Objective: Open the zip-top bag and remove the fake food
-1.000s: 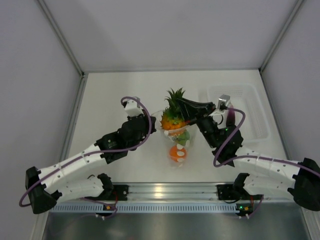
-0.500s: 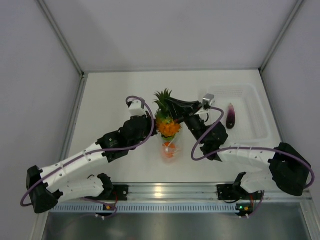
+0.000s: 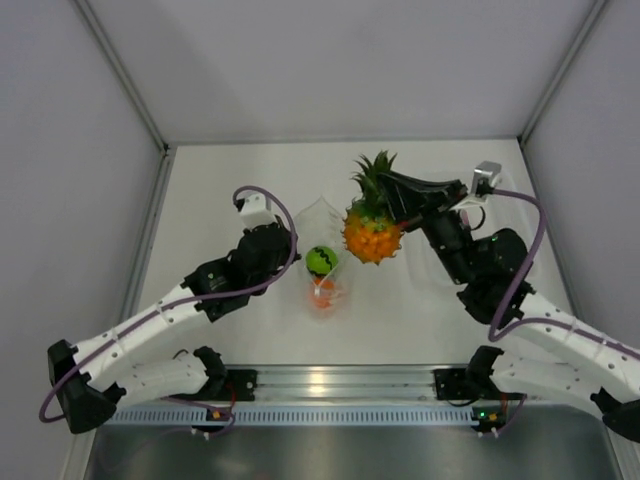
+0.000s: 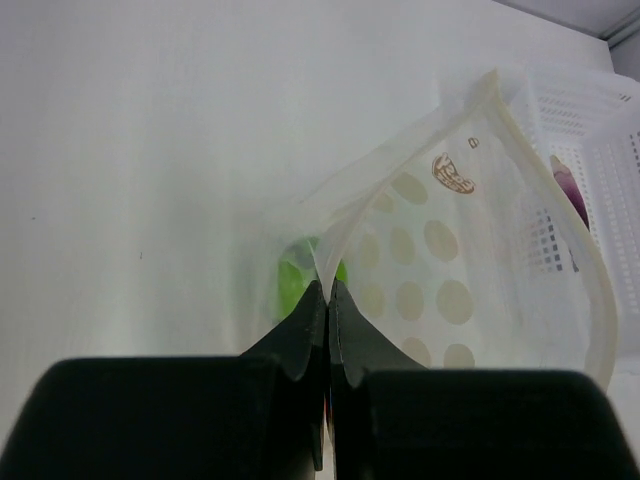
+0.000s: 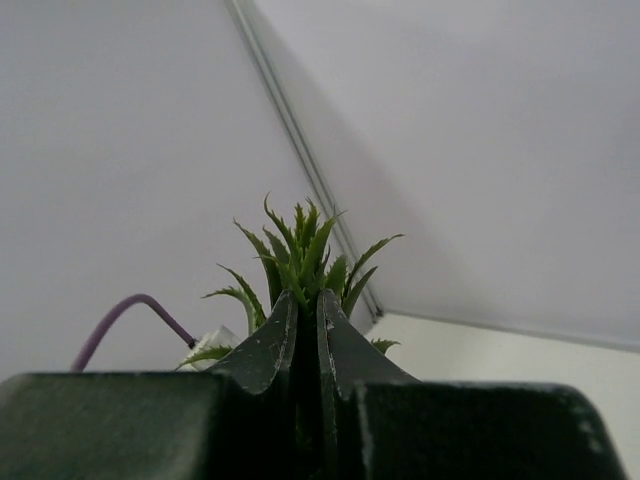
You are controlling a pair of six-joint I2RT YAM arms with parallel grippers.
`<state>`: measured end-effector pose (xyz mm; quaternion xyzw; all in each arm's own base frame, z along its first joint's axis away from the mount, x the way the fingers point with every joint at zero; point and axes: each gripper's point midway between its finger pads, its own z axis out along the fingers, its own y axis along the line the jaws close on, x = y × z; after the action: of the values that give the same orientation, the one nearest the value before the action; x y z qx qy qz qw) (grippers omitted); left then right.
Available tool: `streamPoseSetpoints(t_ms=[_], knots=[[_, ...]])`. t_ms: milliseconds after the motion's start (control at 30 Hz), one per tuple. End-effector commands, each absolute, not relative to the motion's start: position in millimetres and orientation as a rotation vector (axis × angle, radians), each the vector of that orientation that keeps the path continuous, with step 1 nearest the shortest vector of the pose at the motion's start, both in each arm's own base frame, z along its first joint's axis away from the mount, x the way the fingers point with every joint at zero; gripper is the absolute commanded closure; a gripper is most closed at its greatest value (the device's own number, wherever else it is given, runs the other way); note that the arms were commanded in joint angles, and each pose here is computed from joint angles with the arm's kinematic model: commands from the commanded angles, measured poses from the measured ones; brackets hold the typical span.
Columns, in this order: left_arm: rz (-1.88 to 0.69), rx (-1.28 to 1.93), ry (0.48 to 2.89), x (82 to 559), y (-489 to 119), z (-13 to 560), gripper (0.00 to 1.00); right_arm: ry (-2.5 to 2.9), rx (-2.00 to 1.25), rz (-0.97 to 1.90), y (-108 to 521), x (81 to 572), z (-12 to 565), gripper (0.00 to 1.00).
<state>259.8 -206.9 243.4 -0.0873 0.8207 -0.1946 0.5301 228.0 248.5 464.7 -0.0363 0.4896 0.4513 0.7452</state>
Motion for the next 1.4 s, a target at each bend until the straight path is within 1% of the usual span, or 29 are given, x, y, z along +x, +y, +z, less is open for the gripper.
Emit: streamPoseSetpoints(t_ms=[0, 100, 167, 200, 267, 300, 333, 433, 500, 533, 633, 700, 833, 867, 900, 967, 1000, 1033, 1133, 1233, 1367], knots=[[-0.466, -0.259, 1.903, 269, -195, 280, 1.00, 1.292, -0.108, 0.804, 216, 234, 451, 1.00], [-0.466, -0.223, 1.947, 275, -191, 285, 1.00, 1.502, -0.118, 0.612, 185, 250, 416, 1.00], [-0.437, -0.190, 1.980, 281, -186, 283, 1.00, 1.585, -0.095, 0.547, 168, 263, 399, 1.00], [-0.424, -0.196, 1.973, 288, -181, 291, 1.00, 1.624, -0.054, 0.483, 147, 277, 386, 1.00], [-0.413, -0.157, 2.021, 291, -180, 287, 1.00, 1.682, 0.032, 0.377, 117, 294, 364, 1.00], [-0.405, -0.167, 2.037, 300, -177, 285, 1.00, 1.704, 0.131, 0.250, 84, 308, 349, 1.00], [-0.456, -0.125, 2.074, 299, -184, 281, 1.00, 1.723, 0.150, 0.193, 72, 315, 340, 1.00], [-0.455, -0.116, 2.136, 308, -179, 268, 1.00, 1.837, 0.260, 0.050, 30, 348, 294, 1.00], [-0.457, -0.129, 2.163, 312, -175, 260, 1.00, 1.869, 0.352, -0.078, -3, 356, 276, 1.00], [-0.494, -0.114, 2.190, 309, -179, 254, 1.00, 1.905, 0.358, -0.138, -12, 362, 261, 1.00], [-0.525, -0.133, 2.195, 312, -172, 255, 1.00, 1.916, 0.389, -0.265, -35, 373, 241, 1.00], [-0.535, -0.140, 2.177, 314, -168, 264, 1.00, 1.929, 0.406, -0.302, -47, 377, 234, 1.00], [-0.485, -0.156, 2.128, 319, -158, 277, 1.00, 1.983, 0.409, -0.307, -47, 386, 201, 1.00], [-0.461, -0.165, 2.118, 320, -154, 277, 1.00, 2.006, 0.413, -0.318, -49, 385, 191, 0.97], [-0.443, -0.169, 2.114, 321, -151, 277, 1.00, 2.024, 0.418, -0.333, -50, 386, 184, 0.87], [-0.420, -0.186, 2.099, 318, -144, 278, 1.00, 2.061, 0.425, -0.353, -51, 387, 169, 0.78], [-0.402, -0.200, 2.097, 316, -140, 275, 1.00, 2.073, 0.427, -0.345, -49, 388, 165, 0.71], [-0.399, -0.205, 2.089, 315, -138, 277, 1.00, 2.083, 0.431, -0.341, -49, 389, 161, 0.67], [-0.391, -0.214, 2.060, 310, -132, 283, 1.00, 2.086, 0.441, -0.322, -46, 389, 163, 0.57], [-0.449, -0.178, 2.064, 304, -140, 287, 1.00, 2.102, 0.446, -0.256, -37, 386, 173, 0.49], [-0.489, -0.206, 2.043, 301, -142, 296, 1.00, 1.987, 0.432, -0.167, -16, 376, 220, 0.35]])
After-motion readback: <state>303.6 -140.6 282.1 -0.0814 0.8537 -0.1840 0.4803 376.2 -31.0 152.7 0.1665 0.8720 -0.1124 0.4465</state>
